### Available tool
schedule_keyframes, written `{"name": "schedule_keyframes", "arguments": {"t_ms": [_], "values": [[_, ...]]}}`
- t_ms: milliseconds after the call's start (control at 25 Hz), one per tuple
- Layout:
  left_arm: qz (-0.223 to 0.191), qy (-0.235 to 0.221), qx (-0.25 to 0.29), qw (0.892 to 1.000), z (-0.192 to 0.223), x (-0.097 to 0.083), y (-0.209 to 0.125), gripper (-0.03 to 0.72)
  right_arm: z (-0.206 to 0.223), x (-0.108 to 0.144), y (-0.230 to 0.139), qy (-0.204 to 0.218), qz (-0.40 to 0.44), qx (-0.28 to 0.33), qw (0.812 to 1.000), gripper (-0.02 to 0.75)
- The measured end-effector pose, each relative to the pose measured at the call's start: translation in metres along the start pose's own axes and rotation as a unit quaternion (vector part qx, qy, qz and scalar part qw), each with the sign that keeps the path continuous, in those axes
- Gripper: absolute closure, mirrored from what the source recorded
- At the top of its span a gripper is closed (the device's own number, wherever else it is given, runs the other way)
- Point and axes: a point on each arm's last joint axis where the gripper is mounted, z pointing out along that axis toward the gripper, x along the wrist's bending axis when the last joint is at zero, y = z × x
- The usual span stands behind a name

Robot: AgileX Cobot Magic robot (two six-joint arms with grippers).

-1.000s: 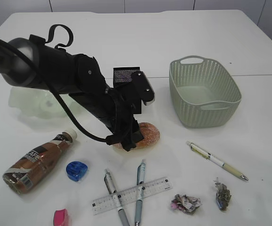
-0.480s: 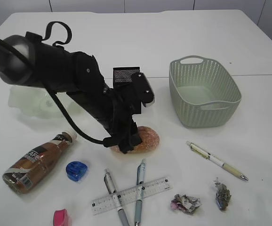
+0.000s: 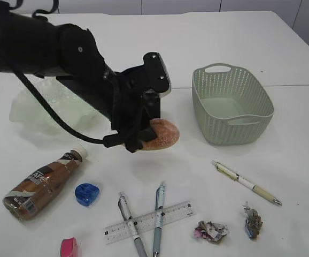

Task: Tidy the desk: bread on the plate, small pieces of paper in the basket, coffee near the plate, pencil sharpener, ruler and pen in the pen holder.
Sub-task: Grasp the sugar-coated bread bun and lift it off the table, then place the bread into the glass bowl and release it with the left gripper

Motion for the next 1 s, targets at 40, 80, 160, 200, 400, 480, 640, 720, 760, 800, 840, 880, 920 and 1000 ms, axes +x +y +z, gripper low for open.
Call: {"name": "schedule_keyframes", "arguments": {"t_ms": [40,80,160,200,400,480,640,720,760,800,840,880,920,1000], "values": [[0.005,0.006,-0.003,1.000,-0.005,0.002,0.001,0.417,0.000,0.000,0.000,0.000,0.000,0.000,1.000,0.239],[0.005,0.014,-0.005,1.000,-0.011,0.006,0.001,0.417,0.000,0.000,0.000,0.000,0.000,0.000,1.000,0.239],[-0.007,0.026,-0.009,1.000,-0.021,0.014,-0.002,0.417,0.000,0.000,0.000,0.000,0.000,0.000,1.000,0.239],[-0.017,0.033,-0.011,0.999,-0.026,0.019,-0.004,0.417,0.000,0.000,0.000,0.000,0.000,0.000,1.000,0.239],[-0.070,0.077,-0.011,0.994,-0.053,0.056,-0.030,0.417,0.000,0.000,0.000,0.001,0.001,0.000,1.000,0.239],[-0.091,0.097,-0.010,0.991,-0.062,0.071,-0.043,0.417,0.000,0.000,0.000,0.001,0.001,0.000,1.000,0.239],[-0.128,0.140,-0.007,0.982,-0.075,0.098,-0.071,0.417,0.000,0.000,0.000,0.001,0.001,0.001,1.000,0.239],[-0.143,0.173,-0.012,0.974,-0.082,0.112,-0.084,0.417,0.000,0.000,0.000,0.001,0.001,0.002,1.000,0.239],[-0.148,0.191,-0.017,0.970,-0.085,0.119,-0.088,0.417,0.000,0.000,-0.001,0.001,0.001,0.005,1.000,0.239],[-0.155,0.207,-0.020,0.966,-0.089,0.125,-0.094,0.417,0.000,0.000,-0.001,0.000,0.001,0.007,1.000,0.239],[-0.161,0.224,-0.023,0.961,-0.093,0.131,-0.100,0.417,0.000,0.000,-0.002,0.000,0.001,0.009,1.000,0.239],[-0.166,0.237,-0.025,0.957,-0.096,0.136,-0.106,0.417,0.000,0.000,-0.002,0.000,0.001,0.012,1.000,0.239],[-0.173,0.248,-0.025,0.953,-0.099,0.141,-0.111,0.417,0.000,0.000,-0.002,0.000,0.001,0.013,1.000,0.239],[-0.191,0.259,-0.026,0.947,-0.103,0.147,-0.121,0.417,0.000,0.000,-0.002,0.000,0.001,0.013,1.000,0.239]]}}
